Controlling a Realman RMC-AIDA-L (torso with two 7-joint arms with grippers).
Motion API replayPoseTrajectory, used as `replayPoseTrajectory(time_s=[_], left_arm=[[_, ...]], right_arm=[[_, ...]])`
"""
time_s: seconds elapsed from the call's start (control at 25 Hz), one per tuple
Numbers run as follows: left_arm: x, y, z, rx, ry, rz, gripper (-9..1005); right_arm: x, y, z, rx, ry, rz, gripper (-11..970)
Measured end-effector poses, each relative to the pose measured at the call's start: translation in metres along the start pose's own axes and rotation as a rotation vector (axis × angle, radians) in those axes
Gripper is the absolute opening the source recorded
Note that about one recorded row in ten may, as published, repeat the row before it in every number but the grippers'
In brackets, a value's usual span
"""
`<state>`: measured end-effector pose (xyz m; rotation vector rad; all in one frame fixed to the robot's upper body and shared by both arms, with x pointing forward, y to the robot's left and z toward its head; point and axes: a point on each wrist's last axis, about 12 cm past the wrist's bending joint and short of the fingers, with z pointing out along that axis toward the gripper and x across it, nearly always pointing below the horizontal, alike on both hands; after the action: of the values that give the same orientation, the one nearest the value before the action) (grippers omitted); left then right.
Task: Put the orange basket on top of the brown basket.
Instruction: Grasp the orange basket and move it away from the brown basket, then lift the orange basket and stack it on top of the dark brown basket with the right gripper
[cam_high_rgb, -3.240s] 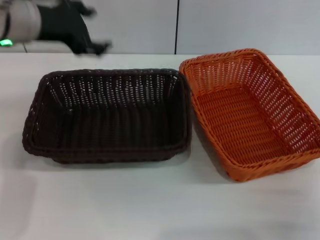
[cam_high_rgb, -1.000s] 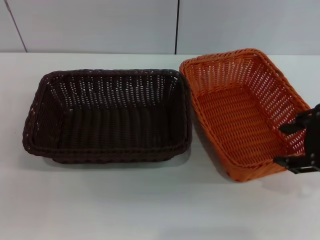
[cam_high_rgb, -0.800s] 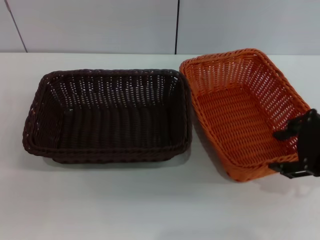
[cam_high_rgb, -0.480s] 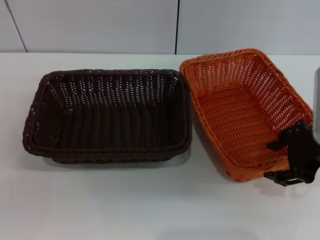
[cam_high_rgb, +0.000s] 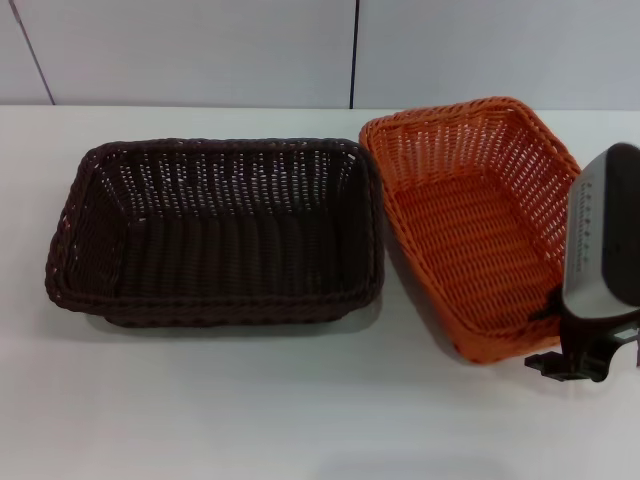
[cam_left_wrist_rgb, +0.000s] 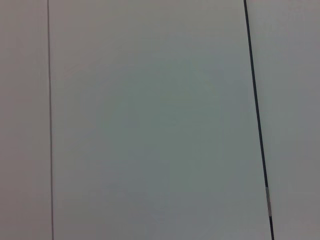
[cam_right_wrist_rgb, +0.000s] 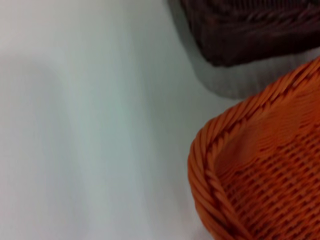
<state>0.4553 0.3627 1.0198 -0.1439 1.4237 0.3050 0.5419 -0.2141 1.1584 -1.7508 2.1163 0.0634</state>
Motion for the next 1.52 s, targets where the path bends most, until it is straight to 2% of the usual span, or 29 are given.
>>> replayPoseTrajectory(time_s=[0.16,0.36,0.44,0.76,1.04,1.32,1.44,1.52], left_arm=[[0.001,0.001,-0.001,0.0,0.004,0.003,785],[0.0,0.002,0.0,0.0,0.002,0.008,785],[0.0,0.002,0.001,0.001,0.0,0.008,785],[-0.001,0.001,0.002,0.008,-0.006,0.013,785],[-0.002,-0.001,0.006,0.016,-0.012,0.015,785],[-0.001,-0.002,0.008,0.02,-0.011,0.019,784],[-0.001,-0.001,0.008,0.019,-0.009,0.02,785],[0.0,-0.001,0.007,0.018,-0.004,0.019,785]], right_arm=[[-0.001,0.004,0.005,-0.002,0.048,-0.021,508],[-0.003,0.006,0.005,0.009,0.062,-0.018,328],[-0.005,0.006,0.004,0.025,0.06,-0.01,308],[-0.016,-0.002,-0.012,0.191,0.089,0.075,210],[-0.033,0.0,-0.029,0.293,0.062,0.056,192],[-0.064,0.001,-0.055,0.434,-0.031,-0.066,189],[-0.078,0.0,-0.06,0.494,-0.067,-0.222,189],[-0.09,0.005,-0.058,0.521,-0.083,-0.371,189]])
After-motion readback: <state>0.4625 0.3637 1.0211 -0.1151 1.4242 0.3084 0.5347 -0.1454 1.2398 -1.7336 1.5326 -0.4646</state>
